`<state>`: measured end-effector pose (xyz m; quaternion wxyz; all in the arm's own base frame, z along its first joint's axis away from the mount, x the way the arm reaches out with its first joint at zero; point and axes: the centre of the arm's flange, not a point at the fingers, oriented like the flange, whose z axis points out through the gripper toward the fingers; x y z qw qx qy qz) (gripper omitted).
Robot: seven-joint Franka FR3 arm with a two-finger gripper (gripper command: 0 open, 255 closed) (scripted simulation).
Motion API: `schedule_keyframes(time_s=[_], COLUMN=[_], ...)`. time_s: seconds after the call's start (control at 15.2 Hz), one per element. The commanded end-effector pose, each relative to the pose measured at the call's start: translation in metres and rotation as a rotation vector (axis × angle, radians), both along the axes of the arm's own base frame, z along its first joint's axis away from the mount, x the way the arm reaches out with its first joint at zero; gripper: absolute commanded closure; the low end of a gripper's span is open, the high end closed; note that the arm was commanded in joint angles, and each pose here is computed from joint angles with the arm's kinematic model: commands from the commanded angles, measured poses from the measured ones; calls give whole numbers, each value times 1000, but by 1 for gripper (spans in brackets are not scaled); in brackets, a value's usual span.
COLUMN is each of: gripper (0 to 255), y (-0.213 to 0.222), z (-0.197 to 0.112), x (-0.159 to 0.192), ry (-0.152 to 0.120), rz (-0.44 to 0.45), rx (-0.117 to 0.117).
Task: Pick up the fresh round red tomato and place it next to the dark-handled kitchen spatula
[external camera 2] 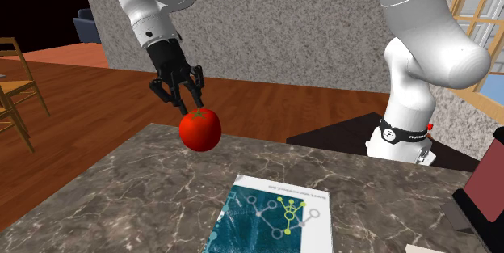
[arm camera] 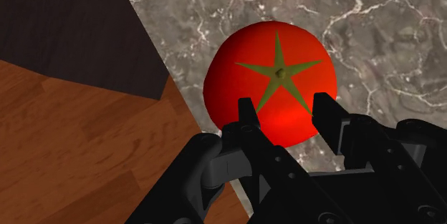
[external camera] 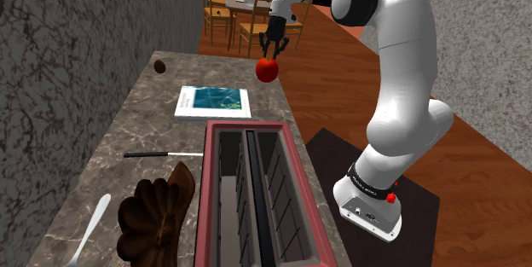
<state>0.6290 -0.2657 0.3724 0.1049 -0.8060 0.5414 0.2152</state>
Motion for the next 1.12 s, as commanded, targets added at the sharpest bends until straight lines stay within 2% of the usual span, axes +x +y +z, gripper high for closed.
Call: schedule_keyframes(time_s=[0.0,0.92,1.06], gripper=[255,255,255], y=[0,0,26], z=[8,82,86], x=[0,0,0], ry=[0,0,0], rz=[0,0,0], rx=[0,0,0])
